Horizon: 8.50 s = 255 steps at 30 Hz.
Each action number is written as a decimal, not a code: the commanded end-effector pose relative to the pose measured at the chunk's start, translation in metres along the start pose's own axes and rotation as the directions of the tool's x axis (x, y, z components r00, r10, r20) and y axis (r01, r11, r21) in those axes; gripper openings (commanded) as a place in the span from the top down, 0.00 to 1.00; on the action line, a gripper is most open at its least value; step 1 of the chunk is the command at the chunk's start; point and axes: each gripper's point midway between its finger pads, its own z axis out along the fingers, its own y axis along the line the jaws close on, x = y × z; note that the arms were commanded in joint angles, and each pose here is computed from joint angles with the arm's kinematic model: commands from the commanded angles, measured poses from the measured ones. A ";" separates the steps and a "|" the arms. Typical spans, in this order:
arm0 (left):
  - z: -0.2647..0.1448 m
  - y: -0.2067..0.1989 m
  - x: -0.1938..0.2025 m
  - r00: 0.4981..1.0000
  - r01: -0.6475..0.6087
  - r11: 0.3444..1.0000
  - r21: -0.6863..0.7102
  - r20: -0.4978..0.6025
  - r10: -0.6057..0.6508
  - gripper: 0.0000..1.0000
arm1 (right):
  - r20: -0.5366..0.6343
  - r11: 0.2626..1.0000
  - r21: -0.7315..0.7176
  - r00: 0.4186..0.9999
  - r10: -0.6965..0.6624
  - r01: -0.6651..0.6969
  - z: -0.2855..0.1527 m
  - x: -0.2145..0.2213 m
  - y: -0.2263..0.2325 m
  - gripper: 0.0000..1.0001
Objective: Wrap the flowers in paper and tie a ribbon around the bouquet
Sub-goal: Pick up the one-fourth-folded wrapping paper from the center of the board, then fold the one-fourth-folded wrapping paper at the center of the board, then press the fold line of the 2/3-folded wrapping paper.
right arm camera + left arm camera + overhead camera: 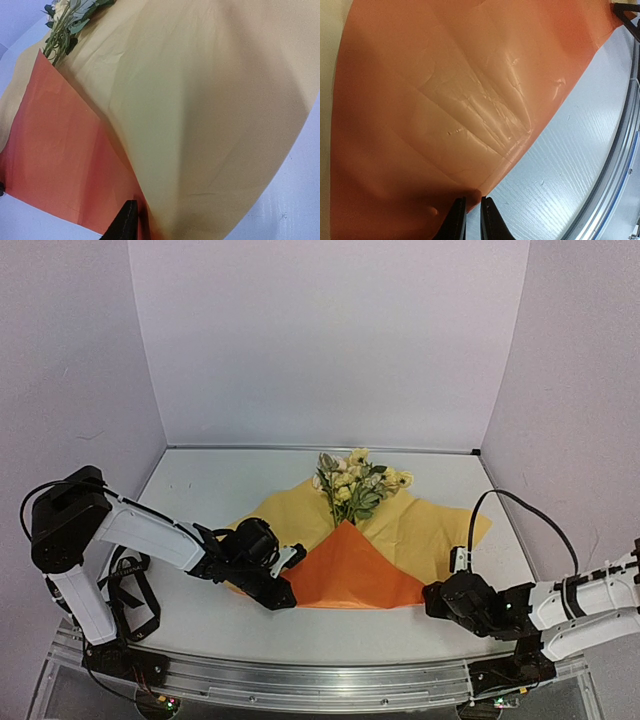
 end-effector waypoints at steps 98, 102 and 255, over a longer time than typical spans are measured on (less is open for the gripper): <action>-0.028 -0.031 -0.003 0.985 -0.137 0.990 -0.016 0.108 0.138 0.76 | -0.167 0.918 0.045 0.909 -0.383 0.395 -0.061 -0.046 0.008 1.00; -0.012 -0.024 0.007 0.989 -0.133 0.991 -0.018 0.069 0.134 0.80 | -0.187 0.906 0.014 0.892 -0.412 0.422 -0.063 -0.051 0.021 1.00; -0.025 -0.038 -0.074 0.942 0.296 0.931 0.212 0.095 -0.321 1.00 | -0.412 0.861 -0.380 0.771 -0.485 0.338 -0.025 0.049 0.164 0.75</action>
